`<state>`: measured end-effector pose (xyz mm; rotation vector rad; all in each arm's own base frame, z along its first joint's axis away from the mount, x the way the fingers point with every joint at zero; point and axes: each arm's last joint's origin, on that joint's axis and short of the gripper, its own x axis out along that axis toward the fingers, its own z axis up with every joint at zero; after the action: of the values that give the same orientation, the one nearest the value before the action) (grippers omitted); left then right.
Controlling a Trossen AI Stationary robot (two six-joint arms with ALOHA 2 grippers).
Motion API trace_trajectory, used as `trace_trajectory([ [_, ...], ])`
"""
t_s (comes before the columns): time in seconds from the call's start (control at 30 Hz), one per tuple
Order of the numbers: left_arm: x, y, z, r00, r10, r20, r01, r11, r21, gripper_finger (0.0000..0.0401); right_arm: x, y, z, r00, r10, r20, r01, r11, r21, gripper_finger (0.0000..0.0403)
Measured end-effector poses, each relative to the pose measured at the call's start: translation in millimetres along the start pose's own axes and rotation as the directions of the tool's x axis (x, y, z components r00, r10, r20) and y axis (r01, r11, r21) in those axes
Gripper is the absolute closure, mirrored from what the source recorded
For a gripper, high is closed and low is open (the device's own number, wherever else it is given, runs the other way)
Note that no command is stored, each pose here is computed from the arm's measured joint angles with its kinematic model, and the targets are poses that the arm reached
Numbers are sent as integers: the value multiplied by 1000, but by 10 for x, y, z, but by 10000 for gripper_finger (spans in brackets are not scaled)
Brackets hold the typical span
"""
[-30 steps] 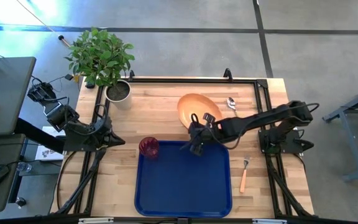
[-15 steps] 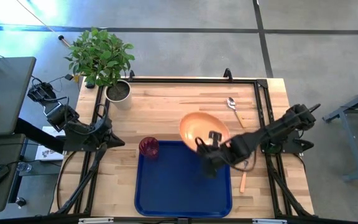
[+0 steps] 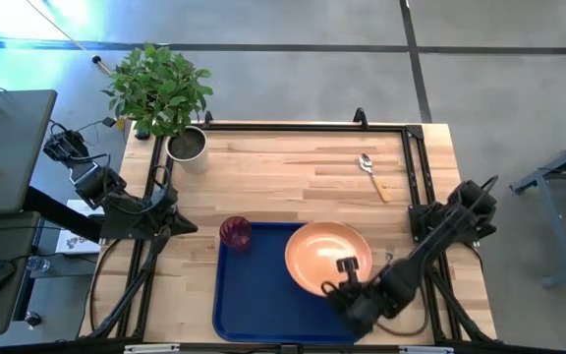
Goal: Pick and place plate/cup/fork/spoon on tray
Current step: Put the orange plate on the blue serving tray to the bottom left of the purple cup
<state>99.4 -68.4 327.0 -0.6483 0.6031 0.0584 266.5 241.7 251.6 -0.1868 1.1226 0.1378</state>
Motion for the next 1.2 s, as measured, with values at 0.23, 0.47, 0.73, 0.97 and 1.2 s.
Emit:
trace_trajectory([
  [0.23,1,0,0,1000,1,1,-1,1000,-7,401,199,316,26,1000,-25,14,27,984,-175,403],
  [0.47,1,1,0,1000,3,2,-3,1000,-7,401,463,558,278,1000,-21,21,27,931,-364,403],
  [0.73,1,1,0,1000,4,3,-4,1000,-7,401,641,677,412,994,-88,59,104,913,-394,403],
  [0.97,1,2,0,1000,4,3,-4,1000,-7,401,692,641,534,995,3,103,33,939,-343,403],
  [1.2,1,2,0,1000,4,3,-4,1000,-6,401,762,537,588,994,-29,108,55,967,-248,403],
])
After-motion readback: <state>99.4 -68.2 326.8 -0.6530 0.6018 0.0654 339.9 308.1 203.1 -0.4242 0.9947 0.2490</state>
